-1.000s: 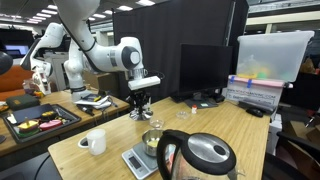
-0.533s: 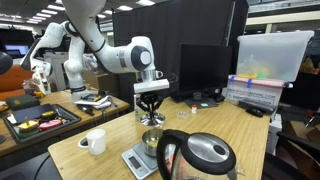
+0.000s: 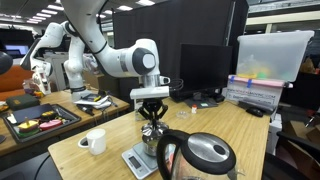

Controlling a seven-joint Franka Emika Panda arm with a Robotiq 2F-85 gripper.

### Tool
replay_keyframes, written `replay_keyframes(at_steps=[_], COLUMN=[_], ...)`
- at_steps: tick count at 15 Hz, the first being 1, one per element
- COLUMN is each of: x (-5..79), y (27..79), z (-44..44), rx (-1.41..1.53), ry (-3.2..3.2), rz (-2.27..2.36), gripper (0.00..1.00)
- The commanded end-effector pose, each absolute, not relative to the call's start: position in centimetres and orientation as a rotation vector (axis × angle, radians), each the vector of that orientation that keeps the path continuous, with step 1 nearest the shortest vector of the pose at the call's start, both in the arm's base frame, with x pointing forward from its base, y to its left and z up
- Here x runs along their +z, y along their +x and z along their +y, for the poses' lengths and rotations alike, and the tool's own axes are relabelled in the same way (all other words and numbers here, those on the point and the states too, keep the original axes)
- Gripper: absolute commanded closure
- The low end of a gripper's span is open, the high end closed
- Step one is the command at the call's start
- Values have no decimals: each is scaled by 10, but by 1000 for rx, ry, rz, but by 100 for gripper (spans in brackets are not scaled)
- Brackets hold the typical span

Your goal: Put the silver pot on the scale, pour the contents in the white mug into the silver pot, put the silver lid on the pot

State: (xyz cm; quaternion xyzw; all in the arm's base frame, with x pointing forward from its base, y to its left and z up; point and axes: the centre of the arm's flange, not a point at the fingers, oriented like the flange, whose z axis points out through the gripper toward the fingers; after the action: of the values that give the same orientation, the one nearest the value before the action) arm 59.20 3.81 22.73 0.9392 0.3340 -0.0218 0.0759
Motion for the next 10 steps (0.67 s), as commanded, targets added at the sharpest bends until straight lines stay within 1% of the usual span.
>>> replay_keyframes(at_steps=[1,9,10], x=[227,213,212], y=[580,580,580], z=[30,25,26], rx=[-42,-36,-37], ry=[2837,2899,2899], rz=[893,762,762], gripper=[99,99,78])
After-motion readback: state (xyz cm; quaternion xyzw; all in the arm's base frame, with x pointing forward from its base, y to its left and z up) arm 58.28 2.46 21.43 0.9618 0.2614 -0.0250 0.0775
